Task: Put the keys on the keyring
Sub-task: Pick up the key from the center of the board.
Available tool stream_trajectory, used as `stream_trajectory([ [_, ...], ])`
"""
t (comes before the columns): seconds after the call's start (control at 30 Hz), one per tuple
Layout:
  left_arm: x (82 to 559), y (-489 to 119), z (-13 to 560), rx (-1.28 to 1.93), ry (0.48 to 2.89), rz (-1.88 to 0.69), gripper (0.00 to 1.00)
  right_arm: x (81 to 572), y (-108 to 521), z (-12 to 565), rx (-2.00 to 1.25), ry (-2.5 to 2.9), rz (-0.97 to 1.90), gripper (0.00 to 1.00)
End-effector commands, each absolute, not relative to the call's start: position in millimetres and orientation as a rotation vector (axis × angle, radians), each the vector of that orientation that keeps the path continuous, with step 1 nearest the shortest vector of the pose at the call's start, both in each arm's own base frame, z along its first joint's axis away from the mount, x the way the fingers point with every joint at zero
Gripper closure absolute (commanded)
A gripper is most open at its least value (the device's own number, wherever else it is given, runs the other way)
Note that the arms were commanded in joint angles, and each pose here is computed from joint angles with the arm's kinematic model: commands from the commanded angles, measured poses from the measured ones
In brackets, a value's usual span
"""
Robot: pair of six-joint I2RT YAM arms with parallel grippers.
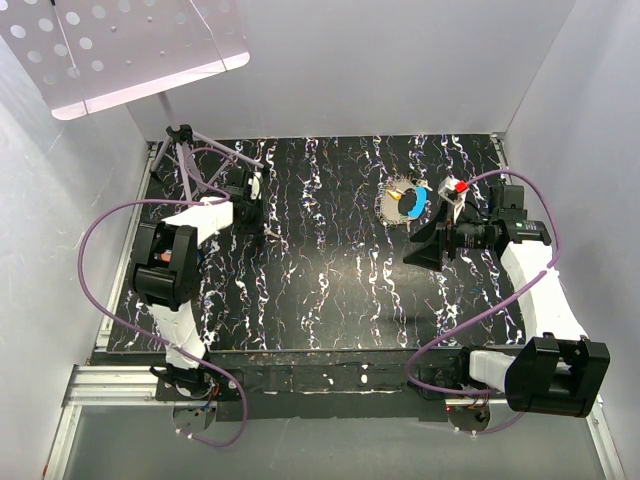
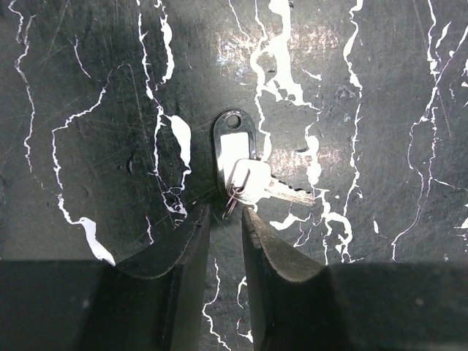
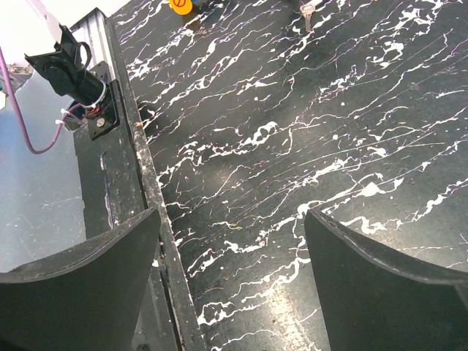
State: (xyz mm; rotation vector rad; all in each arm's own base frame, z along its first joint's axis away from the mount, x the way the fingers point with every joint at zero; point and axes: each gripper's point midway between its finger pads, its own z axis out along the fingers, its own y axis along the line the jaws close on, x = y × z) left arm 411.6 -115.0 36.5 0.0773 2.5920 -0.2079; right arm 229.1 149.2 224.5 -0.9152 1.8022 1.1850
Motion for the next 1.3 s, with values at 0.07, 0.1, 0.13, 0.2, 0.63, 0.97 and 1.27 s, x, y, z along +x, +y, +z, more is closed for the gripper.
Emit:
stream_trajectory([
  [0.07, 418.0, -118.5, 43.5, 0.106, 2.582, -0.241, 0.78, 229.6, 150.1, 232.3, -0.933, 1.762, 1.194, 0.12],
  [0.1, 417.8, -118.8, 42.9, 0.105, 2.584, -0.243, 0.79, 229.8, 150.0, 232.1, -0.933, 1.763, 1.192, 0.12],
  [0.13, 417.9, -118.1, 42.2, 0.105, 2.585, -0.242, 0.8, 229.5, 149.9, 231.7, -0.931, 1.767, 1.193, 0.12],
  [0.2, 418.0, -119.0, 42.4, 0.109, 2.583, -0.244, 0.81, 229.9, 150.2, 232.0, -0.935, 1.764, 1.192, 0.12],
  [0.63, 410.6, -134.5, 71.4, 0.274, 2.497, -0.372, 1.0, 225.2, 149.7, 232.0, -0.97, 1.746, 1.18, 0.12],
  [0.97, 301.6, -258.6, 178.6, 1.153, 1.843, -0.712, 1.0, 210.9, 148.0, 242.1, -1.168, 1.616, 1.055, 0.11],
  [1.27, 210.5, -349.0, 248.5, 1.385, 1.348, -0.936, 1.0, 180.3, 175.7, 290.2, -1.28, 1.446, 1.294, 0.19],
])
